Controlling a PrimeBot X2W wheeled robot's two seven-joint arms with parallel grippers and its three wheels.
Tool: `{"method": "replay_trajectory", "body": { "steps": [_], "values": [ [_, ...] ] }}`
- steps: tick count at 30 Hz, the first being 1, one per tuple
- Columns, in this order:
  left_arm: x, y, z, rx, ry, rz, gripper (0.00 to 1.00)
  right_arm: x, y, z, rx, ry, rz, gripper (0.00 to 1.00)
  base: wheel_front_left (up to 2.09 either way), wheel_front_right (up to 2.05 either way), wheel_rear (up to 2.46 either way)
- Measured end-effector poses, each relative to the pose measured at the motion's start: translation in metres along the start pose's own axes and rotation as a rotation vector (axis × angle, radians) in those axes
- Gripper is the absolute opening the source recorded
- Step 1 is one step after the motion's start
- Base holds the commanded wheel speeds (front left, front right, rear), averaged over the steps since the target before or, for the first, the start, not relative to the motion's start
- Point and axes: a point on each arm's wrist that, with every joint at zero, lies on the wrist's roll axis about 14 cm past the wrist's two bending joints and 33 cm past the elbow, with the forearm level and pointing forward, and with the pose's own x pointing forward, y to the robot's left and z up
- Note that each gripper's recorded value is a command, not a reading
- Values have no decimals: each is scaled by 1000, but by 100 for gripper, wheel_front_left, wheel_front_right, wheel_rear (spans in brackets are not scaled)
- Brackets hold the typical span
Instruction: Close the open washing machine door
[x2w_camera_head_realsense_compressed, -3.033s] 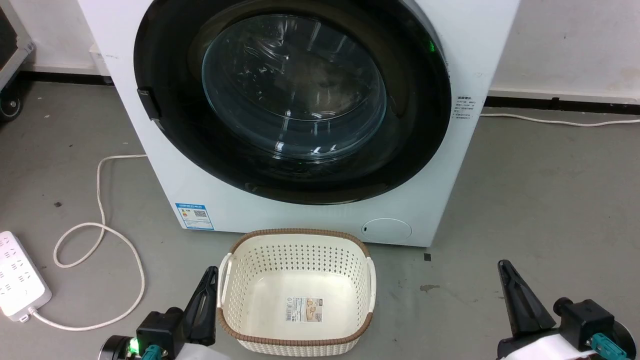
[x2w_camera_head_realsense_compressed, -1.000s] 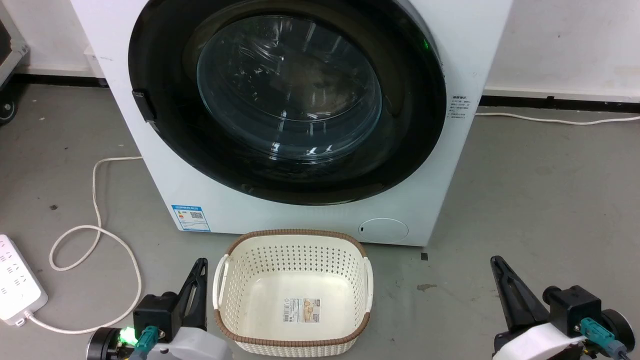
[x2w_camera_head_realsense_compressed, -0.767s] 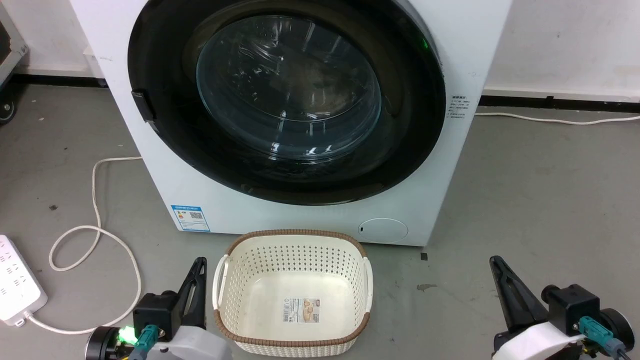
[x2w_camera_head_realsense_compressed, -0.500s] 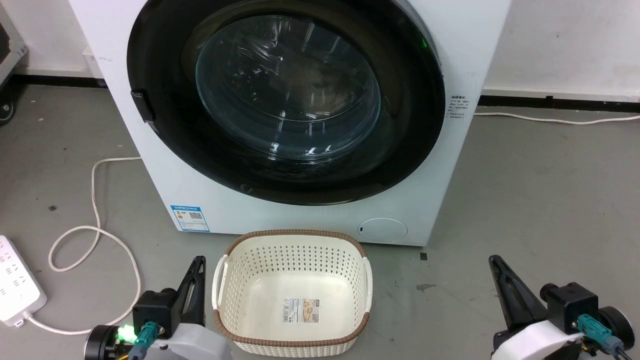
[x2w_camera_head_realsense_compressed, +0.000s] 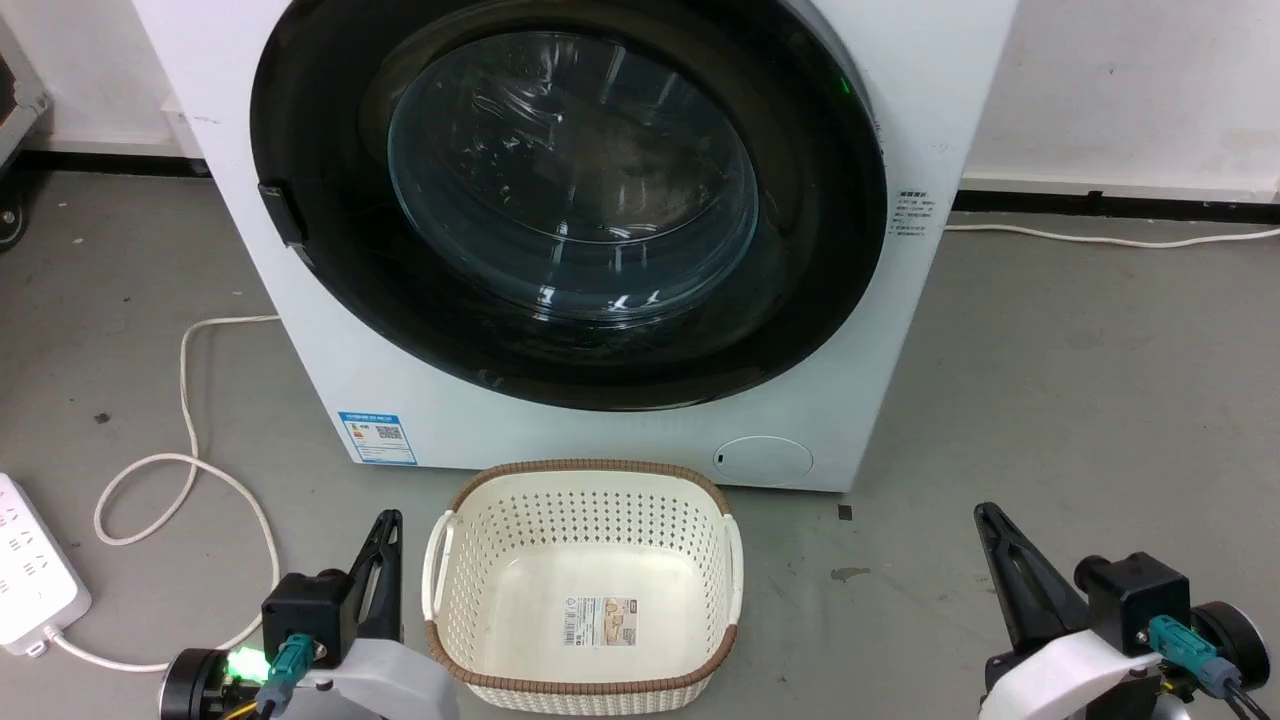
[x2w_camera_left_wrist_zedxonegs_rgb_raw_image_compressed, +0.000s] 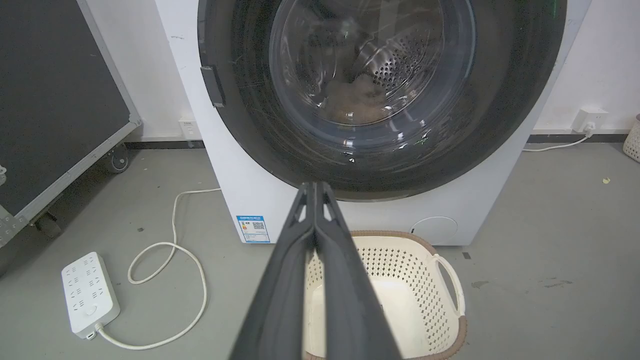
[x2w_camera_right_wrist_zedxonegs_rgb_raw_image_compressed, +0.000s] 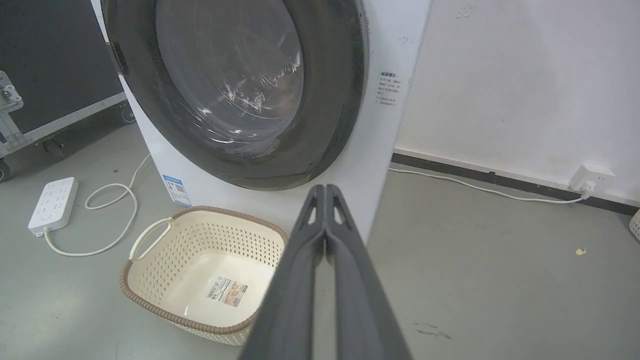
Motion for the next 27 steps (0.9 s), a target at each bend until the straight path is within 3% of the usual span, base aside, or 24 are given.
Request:
{"method": "replay_trajectory", "body": {
  "steps": [27],
  "values": [
    [1, 2, 2, 6, 4, 13, 0, 0, 1, 1, -7, 9, 1, 0, 0, 0, 0]
  ]
}}
